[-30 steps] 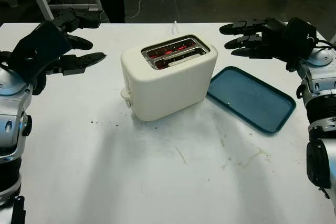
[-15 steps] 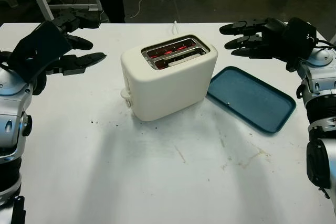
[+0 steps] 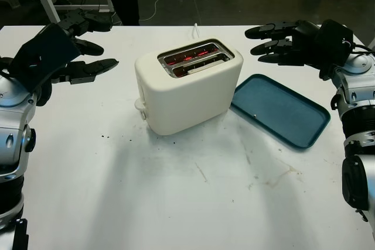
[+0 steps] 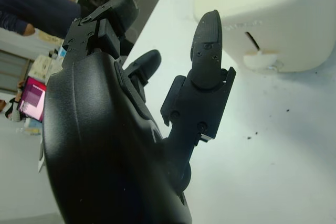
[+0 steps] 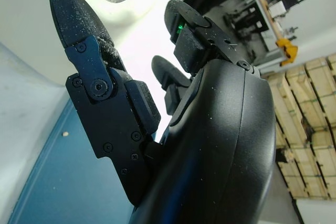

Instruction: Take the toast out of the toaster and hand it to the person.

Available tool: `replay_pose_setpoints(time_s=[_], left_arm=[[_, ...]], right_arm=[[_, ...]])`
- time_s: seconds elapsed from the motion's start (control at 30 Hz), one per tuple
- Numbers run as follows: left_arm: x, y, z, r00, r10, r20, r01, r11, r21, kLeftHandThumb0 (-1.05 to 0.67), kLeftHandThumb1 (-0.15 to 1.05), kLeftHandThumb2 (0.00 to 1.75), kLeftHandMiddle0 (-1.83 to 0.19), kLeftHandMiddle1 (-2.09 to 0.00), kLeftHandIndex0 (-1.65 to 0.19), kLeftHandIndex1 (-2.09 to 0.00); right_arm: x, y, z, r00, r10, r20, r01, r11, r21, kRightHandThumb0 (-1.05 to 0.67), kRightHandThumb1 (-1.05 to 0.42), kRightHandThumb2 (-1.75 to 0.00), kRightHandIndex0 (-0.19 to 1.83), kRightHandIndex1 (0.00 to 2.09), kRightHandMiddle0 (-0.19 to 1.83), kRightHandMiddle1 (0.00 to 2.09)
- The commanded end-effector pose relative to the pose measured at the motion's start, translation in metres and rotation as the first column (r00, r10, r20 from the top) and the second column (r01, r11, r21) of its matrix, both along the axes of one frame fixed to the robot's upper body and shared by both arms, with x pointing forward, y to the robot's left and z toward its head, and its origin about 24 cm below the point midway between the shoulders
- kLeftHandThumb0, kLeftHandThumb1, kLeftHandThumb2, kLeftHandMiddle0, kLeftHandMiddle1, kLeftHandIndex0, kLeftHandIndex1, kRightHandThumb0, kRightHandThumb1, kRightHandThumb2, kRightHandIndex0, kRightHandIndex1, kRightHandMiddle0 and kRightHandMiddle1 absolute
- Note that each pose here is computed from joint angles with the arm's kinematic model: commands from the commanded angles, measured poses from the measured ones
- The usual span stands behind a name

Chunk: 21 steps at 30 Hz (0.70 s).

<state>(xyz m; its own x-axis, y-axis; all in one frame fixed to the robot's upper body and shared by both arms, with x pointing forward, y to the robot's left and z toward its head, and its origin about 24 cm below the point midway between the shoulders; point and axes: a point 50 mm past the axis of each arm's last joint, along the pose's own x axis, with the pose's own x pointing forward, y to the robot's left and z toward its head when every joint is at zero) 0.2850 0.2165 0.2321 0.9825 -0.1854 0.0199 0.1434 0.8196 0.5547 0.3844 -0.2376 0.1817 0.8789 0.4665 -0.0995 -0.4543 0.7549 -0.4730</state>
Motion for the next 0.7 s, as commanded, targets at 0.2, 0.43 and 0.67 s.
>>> replay_pose_setpoints(time_s=[0.2, 0.43, 0.67], left_arm=[[-0.0005, -0.0008, 0.0059, 0.999, -0.002, 0.032, 0.002, 1.0, 0.017, -0.34, 0.76, 0.39, 0.0, -1.11, 0.0, -0.87], [-0.0005, -0.0008, 0.006, 1.0, -0.003, 0.03, 0.003, 1.0, 0.012, -0.34, 0.76, 0.38, 0.0, -1.1, 0.0, -0.86], [-0.0004, -0.001, 0.0058, 1.0, -0.004, 0.027, 0.003, 1.0, 0.007, -0.35, 0.76, 0.38, 0.0, -1.1, 0.0, -0.87]], right_arm=[[0.0014, 0.0027, 0.006, 1.0, 0.003, 0.016, -0.003, 1.0, 0.022, -0.85, -0.79, 0.0, 0.34, 0.64, 0.61, 0.0], [0.0014, 0.0023, 0.0052, 1.0, 0.001, 0.016, -0.001, 1.0, 0.022, -0.83, -0.79, 0.0, 0.34, 0.64, 0.61, 0.0], [0.0014, 0.0023, 0.0058, 1.0, -0.003, 0.018, 0.003, 1.0, 0.018, -0.85, -0.79, 0.0, 0.35, 0.63, 0.62, 0.0]])
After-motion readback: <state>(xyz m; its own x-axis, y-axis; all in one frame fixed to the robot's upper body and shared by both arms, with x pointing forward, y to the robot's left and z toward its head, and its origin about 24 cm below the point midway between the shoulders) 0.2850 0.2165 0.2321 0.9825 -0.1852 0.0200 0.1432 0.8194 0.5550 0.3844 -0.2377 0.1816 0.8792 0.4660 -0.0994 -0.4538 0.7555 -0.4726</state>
